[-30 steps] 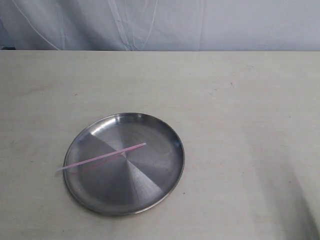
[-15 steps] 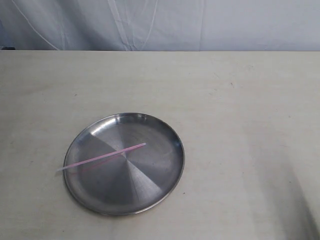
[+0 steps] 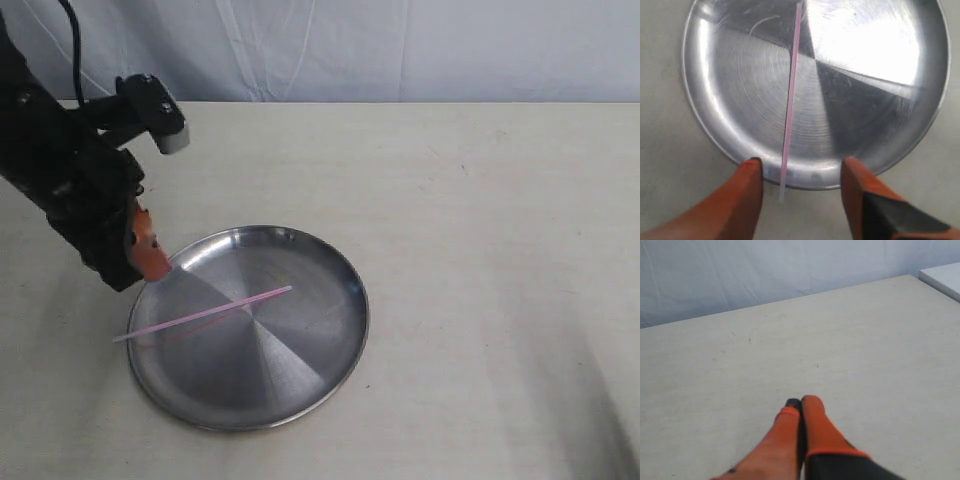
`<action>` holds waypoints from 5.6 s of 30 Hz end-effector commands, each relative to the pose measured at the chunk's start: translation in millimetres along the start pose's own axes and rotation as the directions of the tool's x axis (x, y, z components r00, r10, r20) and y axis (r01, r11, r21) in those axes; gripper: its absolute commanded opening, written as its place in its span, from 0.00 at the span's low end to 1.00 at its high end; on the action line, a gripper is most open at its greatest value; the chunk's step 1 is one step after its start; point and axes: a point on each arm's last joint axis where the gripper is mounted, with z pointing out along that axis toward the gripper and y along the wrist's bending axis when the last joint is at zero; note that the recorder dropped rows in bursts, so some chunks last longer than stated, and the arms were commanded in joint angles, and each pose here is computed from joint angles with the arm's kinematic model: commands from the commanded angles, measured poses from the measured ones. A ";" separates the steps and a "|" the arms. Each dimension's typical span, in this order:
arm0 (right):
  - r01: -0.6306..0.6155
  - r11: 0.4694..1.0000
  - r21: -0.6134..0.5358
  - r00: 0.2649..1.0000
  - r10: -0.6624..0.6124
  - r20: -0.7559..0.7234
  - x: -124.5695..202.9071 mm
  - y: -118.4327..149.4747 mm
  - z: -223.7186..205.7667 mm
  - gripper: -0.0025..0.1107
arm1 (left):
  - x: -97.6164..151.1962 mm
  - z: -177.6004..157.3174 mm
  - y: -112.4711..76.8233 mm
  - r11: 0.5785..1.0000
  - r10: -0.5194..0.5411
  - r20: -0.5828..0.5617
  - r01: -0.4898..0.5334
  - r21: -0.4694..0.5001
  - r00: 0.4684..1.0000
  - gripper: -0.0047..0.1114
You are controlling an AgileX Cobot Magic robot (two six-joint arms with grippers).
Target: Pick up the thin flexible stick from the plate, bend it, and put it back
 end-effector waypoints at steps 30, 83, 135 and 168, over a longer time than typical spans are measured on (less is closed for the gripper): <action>0.002 1.000 -0.002 1.000 -0.002 0.015 -0.4 0.0 0.0 0.02 | -4.7 117.9 9.6 0.966 0.257 -0.279 -0.242 0.088 0.925 0.53; 0.002 1.000 0.001 0.992 -0.002 0.127 -10.5 -0.3 -0.7 0.02 | -31.0 37.7 -19.3 0.996 -0.008 0.070 0.002 0.089 0.997 0.04; -0.524 0.415 -0.744 0.847 0.167 -0.504 -132.0 110.3 104.5 0.55 | -43.9 -12.5 -70.1 0.915 -0.050 0.556 -0.186 0.359 0.830 0.04; -0.374 0.532 -0.760 0.906 0.036 -0.421 -132.8 163.7 107.3 0.01 | -40.3 -13.9 -76.5 0.881 -0.030 0.539 -0.232 0.412 0.842 0.09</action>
